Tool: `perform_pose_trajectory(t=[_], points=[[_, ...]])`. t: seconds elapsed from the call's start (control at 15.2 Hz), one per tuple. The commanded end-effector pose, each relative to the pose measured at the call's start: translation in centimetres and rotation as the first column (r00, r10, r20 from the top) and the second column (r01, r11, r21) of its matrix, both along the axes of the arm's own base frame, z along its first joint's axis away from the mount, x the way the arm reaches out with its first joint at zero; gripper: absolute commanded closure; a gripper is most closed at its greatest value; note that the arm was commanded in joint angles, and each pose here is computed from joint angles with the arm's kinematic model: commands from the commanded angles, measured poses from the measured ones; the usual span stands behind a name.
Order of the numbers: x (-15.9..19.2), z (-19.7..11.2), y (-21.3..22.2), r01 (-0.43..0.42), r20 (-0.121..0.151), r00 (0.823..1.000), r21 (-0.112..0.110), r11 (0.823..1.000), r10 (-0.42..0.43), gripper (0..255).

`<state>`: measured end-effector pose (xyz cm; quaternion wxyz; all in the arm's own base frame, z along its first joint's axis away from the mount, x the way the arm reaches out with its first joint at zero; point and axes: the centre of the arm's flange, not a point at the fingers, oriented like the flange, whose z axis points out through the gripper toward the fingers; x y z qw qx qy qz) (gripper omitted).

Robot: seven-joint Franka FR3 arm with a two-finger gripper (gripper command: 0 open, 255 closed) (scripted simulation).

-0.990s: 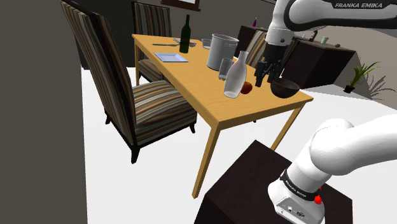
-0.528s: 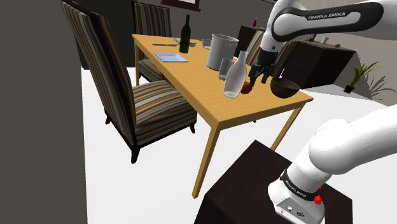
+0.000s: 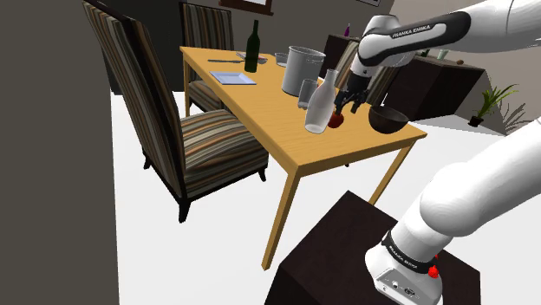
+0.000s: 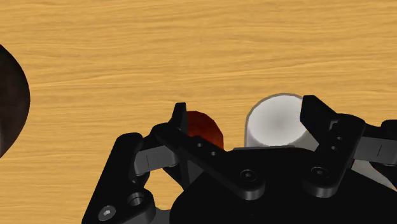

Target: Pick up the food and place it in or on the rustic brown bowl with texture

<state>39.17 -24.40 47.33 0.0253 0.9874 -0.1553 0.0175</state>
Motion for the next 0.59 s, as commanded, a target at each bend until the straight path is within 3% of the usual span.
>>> perform_pose_trajectory(t=[0.0,0.26,0.53], points=[[1.0,-0.8,-2.2,0.018,0.019,1.000,-0.004,1.000,-0.018,0],[2.5,-2.3,-6.1,0.050,0.049,0.998,-0.008,0.999,-0.049,0],[2.7,-4.4,-6.3,0.050,0.049,0.998,-0.008,0.999,-0.049,0]])
